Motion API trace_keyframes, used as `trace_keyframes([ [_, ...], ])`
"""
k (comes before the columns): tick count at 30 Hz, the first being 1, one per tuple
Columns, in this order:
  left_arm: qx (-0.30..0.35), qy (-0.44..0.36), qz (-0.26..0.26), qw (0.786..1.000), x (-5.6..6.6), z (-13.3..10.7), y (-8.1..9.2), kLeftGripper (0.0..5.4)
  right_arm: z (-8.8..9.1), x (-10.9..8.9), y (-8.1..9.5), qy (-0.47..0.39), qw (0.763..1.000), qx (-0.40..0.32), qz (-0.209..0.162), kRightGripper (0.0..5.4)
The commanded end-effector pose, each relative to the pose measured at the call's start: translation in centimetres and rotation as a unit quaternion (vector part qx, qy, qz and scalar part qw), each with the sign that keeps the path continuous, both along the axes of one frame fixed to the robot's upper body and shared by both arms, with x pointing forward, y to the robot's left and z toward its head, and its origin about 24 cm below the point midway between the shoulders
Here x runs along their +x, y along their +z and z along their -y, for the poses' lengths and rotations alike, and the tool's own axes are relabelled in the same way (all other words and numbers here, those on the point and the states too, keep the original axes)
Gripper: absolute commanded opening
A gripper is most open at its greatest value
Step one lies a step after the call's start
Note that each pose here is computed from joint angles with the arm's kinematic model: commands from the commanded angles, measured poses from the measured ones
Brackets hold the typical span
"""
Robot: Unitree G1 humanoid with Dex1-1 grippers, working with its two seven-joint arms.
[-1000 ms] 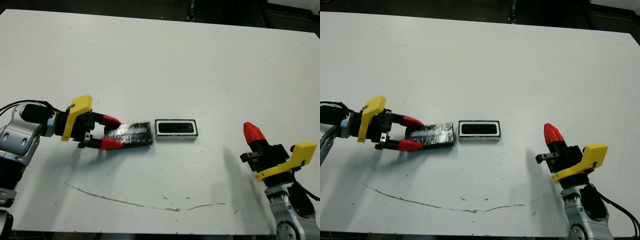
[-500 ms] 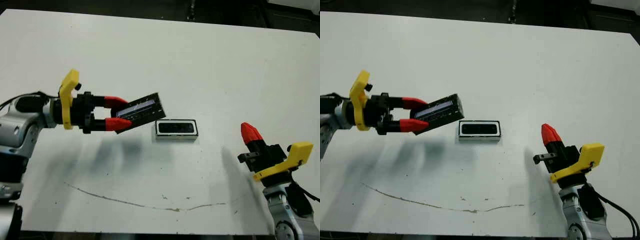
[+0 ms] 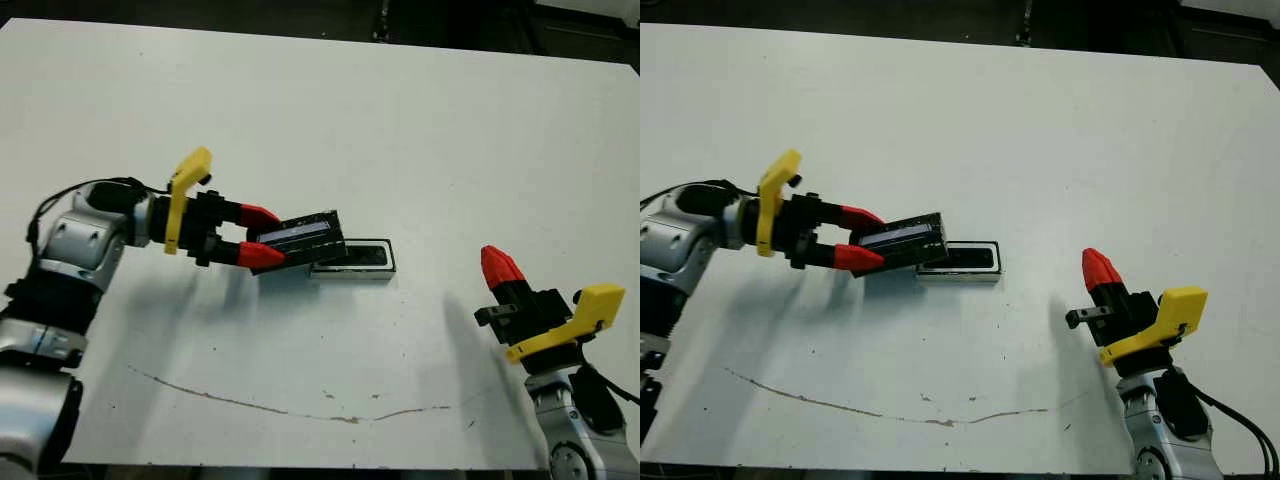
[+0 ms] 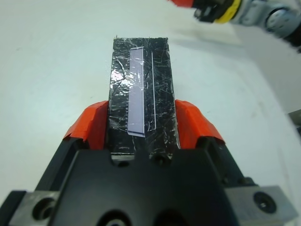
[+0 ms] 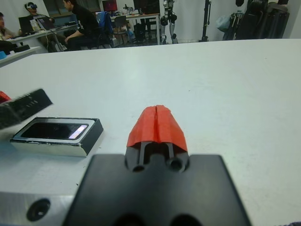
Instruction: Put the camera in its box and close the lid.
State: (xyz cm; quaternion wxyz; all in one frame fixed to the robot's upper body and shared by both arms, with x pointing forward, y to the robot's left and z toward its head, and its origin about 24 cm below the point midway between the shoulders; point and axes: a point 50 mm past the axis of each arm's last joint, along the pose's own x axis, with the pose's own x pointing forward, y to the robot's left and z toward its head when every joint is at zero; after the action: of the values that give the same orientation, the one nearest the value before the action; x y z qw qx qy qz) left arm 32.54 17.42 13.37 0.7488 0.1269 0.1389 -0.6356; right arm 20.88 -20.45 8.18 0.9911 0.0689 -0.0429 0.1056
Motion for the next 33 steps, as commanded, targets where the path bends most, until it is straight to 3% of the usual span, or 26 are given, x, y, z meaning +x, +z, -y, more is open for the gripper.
trace_keyframes([
  [1, 0.004, -0.007, 0.018, 1.000, 0.1, 0.5, -0.5, 3.16, 0.2, -0.2, -0.2, -0.001, 1.000, -0.006, -0.008, 0.00],
  [22, -0.006, -0.032, 0.009, 0.999, -0.2, 1.9, -1.5, 3.16, 0.2, -0.3, -0.4, -0.005, 1.000, -0.008, -0.009, 0.00],
  [28, -0.048, -0.047, -0.037, 0.997, -0.3, 3.0, -2.2, 3.16, 0.2, -0.4, -0.4, -0.010, 1.000, -0.010, -0.006, 0.00],
  [33, -0.038, -0.055, -0.042, 0.997, -0.3, 4.0, -2.7, 3.16, 0.2, -0.4, -0.5, -0.009, 1.000, -0.004, -0.008, 0.00],
])
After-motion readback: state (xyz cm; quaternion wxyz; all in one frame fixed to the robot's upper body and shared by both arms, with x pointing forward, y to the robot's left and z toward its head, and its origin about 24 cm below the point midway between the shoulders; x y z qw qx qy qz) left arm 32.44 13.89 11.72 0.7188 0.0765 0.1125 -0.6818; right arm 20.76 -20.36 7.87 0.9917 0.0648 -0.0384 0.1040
